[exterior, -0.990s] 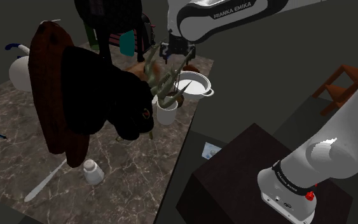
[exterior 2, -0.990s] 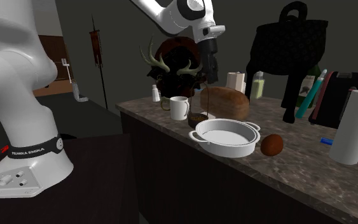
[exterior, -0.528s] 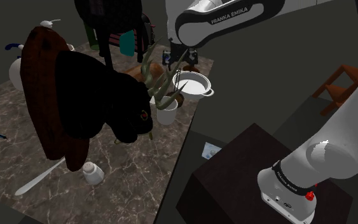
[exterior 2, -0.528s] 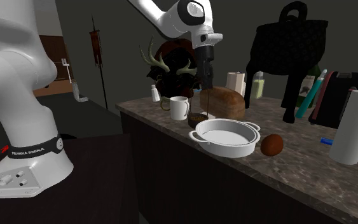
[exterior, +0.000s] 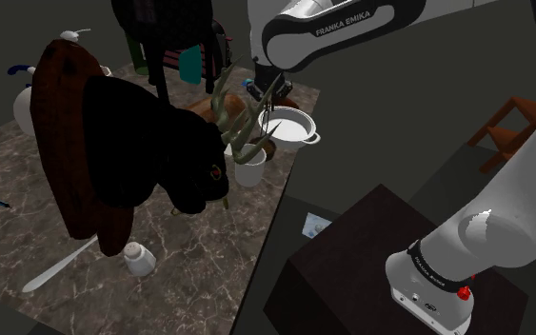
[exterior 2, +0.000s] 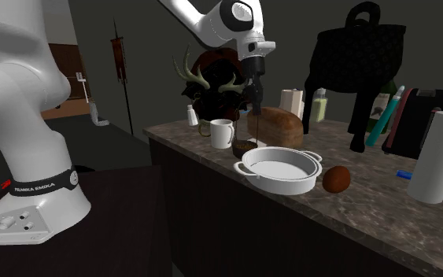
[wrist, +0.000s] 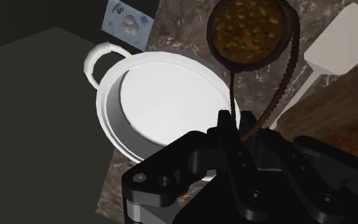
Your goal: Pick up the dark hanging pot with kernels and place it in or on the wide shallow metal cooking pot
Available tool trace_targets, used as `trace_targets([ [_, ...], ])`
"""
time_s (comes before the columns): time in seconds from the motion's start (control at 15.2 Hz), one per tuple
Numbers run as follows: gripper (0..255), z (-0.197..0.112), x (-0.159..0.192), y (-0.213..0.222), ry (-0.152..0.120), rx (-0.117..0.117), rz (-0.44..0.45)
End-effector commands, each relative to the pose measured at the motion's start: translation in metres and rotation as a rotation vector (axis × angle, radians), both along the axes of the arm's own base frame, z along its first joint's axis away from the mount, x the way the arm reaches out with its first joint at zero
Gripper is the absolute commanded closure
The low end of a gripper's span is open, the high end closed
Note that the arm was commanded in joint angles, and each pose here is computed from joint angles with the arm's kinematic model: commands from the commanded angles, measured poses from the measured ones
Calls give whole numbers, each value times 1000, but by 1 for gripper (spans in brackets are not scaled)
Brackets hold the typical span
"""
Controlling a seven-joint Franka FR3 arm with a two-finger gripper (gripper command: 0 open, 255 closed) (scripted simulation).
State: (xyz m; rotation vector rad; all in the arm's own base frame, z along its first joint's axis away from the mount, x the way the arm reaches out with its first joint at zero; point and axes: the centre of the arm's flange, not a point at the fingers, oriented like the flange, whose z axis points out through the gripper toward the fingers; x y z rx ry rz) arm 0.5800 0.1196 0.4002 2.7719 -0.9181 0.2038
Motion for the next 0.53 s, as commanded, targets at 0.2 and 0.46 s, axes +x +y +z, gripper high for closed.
trace_targets([
  [0.2, 255, 10, -1, 0, 2, 0, 0],
  [0.46, 255, 31, -1, 0, 2, 0, 0],
])
